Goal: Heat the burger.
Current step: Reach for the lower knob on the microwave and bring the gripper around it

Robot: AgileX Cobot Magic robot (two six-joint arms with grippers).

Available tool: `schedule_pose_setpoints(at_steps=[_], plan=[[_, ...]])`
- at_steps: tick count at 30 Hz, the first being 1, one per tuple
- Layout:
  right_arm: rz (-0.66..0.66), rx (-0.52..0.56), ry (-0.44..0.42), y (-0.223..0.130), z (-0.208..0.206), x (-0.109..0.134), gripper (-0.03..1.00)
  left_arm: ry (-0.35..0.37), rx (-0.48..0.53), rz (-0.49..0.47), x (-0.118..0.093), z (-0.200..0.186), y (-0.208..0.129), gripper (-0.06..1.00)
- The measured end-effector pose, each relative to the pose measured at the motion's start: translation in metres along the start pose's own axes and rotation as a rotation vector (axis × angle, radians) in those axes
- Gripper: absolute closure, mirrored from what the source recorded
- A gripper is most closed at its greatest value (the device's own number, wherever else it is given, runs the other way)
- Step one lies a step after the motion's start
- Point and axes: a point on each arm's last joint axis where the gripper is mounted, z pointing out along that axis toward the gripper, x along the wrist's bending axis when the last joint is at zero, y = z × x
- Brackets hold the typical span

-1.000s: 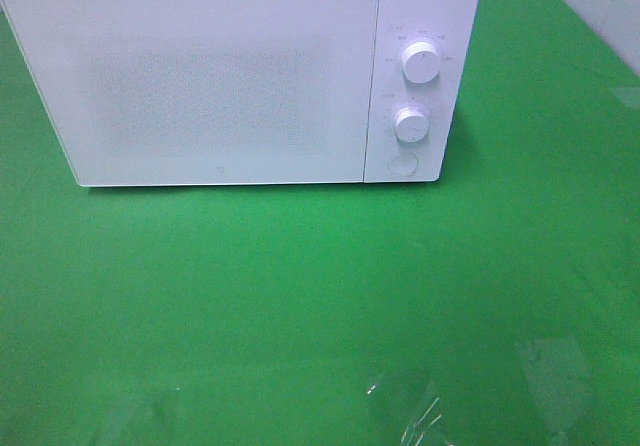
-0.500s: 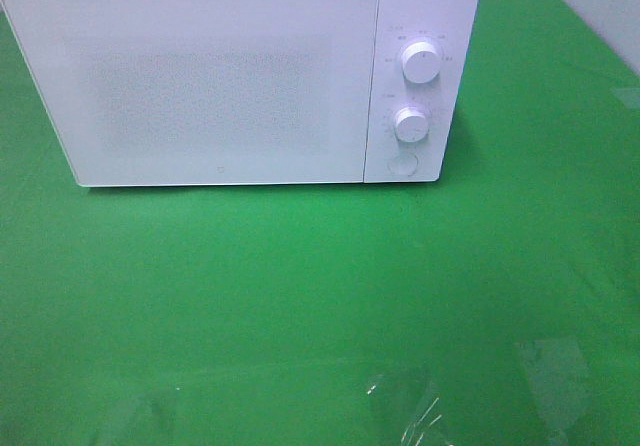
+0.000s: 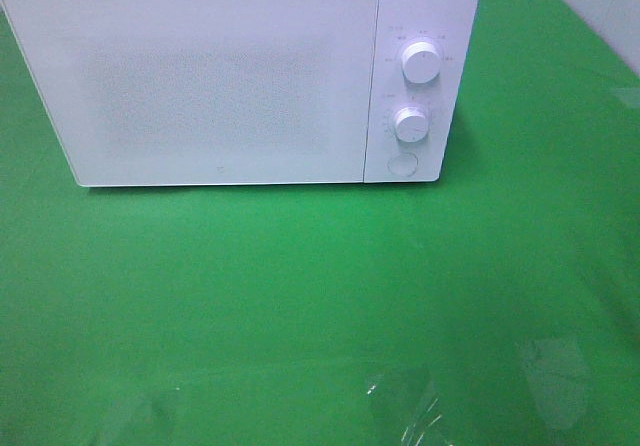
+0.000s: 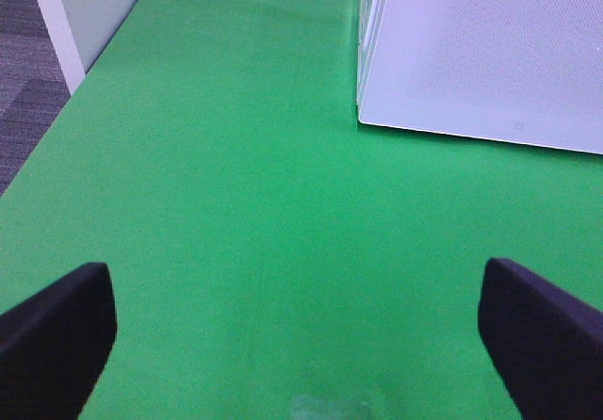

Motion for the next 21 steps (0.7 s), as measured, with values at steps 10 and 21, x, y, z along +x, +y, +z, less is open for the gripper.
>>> schedule_pose_setpoints(at_steps=[10, 21], plan=[[0.043, 0.018, -0.025, -0.013, 0.038, -0.003, 0.24, 0.000, 0.000, 0.000, 0.000, 0.000, 0.000, -0.02], [0.012, -0.045, -0.132, -0.027, 0.073, -0.007, 0.24, 0.000, 0.000, 0.000, 0.000, 0.000, 0.000, -0.02]])
